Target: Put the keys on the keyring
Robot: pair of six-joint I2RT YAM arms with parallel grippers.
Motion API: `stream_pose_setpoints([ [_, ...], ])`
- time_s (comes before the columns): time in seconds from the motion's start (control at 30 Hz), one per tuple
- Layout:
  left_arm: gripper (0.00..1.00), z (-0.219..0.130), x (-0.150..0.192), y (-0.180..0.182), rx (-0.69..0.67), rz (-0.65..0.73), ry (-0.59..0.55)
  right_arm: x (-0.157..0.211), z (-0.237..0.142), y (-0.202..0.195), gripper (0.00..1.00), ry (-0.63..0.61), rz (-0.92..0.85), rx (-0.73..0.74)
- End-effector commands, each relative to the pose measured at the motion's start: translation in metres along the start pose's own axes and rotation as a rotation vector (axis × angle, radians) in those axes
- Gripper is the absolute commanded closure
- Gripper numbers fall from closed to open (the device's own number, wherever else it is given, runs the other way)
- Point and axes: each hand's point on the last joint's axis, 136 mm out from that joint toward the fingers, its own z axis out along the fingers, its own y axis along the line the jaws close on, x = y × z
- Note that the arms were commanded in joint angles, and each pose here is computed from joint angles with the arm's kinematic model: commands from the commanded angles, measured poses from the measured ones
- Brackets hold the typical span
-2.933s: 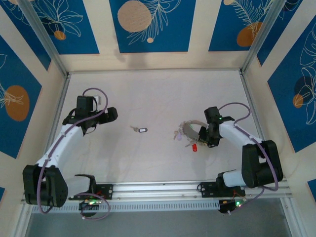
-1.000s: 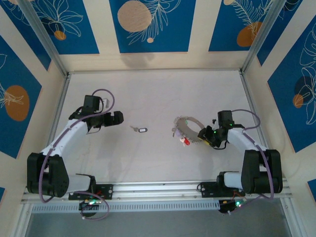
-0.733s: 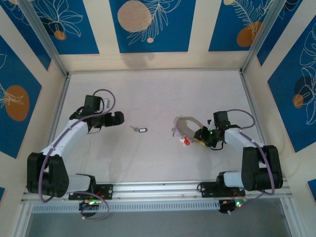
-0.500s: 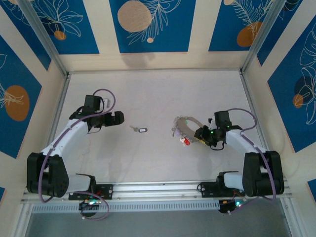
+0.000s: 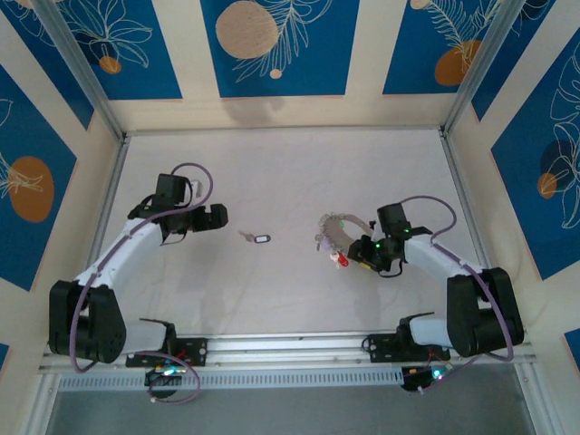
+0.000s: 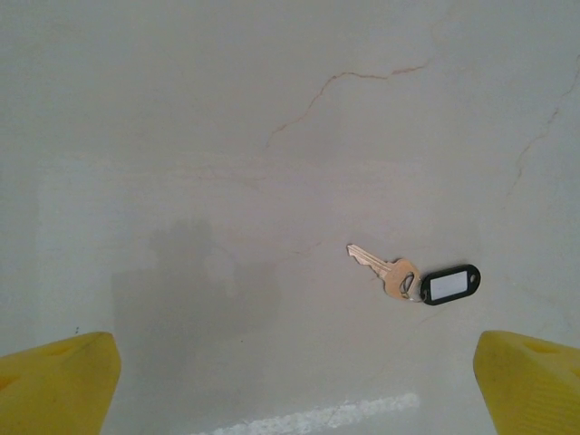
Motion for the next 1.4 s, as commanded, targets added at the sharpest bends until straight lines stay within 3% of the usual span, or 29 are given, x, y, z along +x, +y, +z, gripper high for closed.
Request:
stream_pose_setpoints([
  [0.0,0.0,-0.009,-0.006,-0.003,-0.01,0.028,-0.023,-0.008,-0.007,0.004,0.46,-0.034,-0.073,0.151],
  [0.03,0.0,-0.009,-0.006,-0.004,-0.01,0.029,-0.021,-0.009,-0.006,0.004,0.4,-0.041,-0.108,0.209],
  [0.1,0.0,-0.008,-0.005,-0.003,-0.011,0.028,-0.017,-0.013,-0.005,0.003,0.4,-0.049,-0.167,0.32],
  [0.2,0.0,-0.007,-0.004,-0.003,-0.015,0.032,-0.013,-0.019,-0.01,-0.015,0.42,-0.029,-0.176,0.522],
  [0.43,0.0,-0.007,-0.004,-0.004,-0.017,0.036,-0.013,-0.016,-0.006,-0.034,0.55,0.069,-0.175,0.686],
  [0.77,0.0,-0.007,-0.004,-0.006,-0.015,0.043,-0.013,-0.018,-0.032,-0.069,0.56,0.041,-0.056,0.747],
  [1.03,0.0,-0.007,-0.004,-0.006,-0.014,0.045,-0.011,-0.019,-0.035,-0.044,0.56,0.012,-0.136,0.626],
  [1.27,0.0,-0.007,-0.003,-0.006,-0.016,0.049,-0.011,-0.01,-0.02,-0.024,0.73,0.048,-0.163,0.495],
  [1.37,0.0,-0.007,-0.003,-0.007,-0.016,0.051,-0.011,-0.006,-0.012,-0.02,0.75,0.069,-0.168,0.469],
])
